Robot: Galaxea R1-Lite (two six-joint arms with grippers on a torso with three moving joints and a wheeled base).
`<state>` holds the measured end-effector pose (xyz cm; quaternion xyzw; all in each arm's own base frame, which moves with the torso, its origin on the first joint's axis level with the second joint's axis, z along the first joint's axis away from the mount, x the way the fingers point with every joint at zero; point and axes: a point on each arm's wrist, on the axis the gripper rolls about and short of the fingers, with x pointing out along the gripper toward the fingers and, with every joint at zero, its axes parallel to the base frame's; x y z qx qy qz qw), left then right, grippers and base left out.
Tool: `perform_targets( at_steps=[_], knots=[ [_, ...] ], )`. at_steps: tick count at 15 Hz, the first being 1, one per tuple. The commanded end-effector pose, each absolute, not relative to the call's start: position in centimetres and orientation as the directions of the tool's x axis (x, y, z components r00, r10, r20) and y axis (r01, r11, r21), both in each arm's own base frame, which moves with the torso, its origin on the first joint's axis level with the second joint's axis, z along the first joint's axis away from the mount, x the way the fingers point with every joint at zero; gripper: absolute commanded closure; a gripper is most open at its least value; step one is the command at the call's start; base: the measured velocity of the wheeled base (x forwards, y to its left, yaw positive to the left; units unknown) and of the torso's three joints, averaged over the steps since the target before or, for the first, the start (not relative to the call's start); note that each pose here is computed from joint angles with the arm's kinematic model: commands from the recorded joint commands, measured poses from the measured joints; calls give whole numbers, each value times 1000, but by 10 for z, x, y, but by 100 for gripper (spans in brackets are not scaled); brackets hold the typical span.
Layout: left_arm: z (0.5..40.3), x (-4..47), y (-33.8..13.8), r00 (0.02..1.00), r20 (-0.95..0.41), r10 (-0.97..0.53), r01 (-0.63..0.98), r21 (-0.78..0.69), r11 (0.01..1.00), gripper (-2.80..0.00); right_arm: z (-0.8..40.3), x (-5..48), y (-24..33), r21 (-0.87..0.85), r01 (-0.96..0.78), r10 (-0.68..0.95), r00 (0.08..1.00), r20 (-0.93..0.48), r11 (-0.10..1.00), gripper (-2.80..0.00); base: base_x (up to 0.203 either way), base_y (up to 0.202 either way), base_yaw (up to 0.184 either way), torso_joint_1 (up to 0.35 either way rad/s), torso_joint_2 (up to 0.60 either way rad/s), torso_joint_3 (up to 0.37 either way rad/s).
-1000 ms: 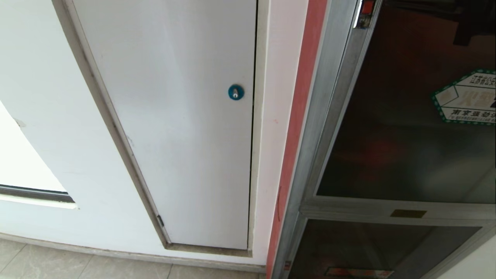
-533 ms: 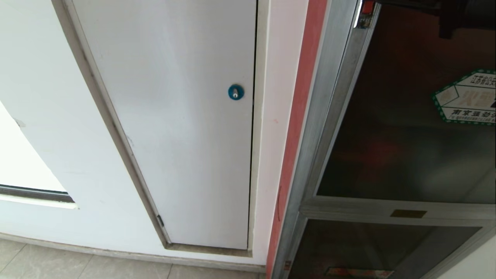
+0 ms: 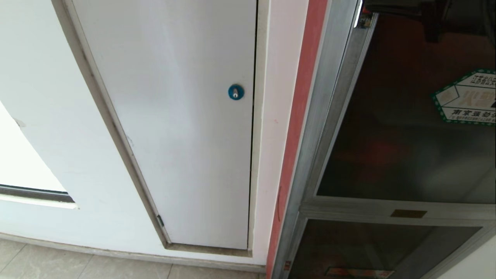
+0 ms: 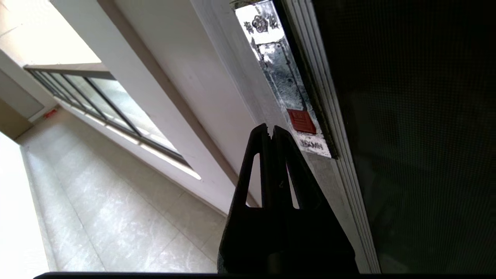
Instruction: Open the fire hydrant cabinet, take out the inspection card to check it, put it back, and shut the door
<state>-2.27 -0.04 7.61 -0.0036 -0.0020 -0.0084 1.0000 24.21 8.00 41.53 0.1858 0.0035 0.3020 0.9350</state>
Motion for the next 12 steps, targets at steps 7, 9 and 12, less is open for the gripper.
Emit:
perform_targets(
  at_steps=[7,9,12],
  knots=[
    [76,-23,0,1000,5,-17,17,-8,1000,0,410,256,83,356,-545,550,829,97,759,0,0,0,0,0,0,0],
    [76,-23,0,1000,5,-17,17,-8,1000,0,411,256,82,358,-531,535,839,98,768,0,0,0,0,0,0,0],
    [76,-23,0,1000,5,-17,17,-8,1000,0,412,257,82,353,-521,513,849,123,777,0,0,0,0,0,0,0]
  ],
)
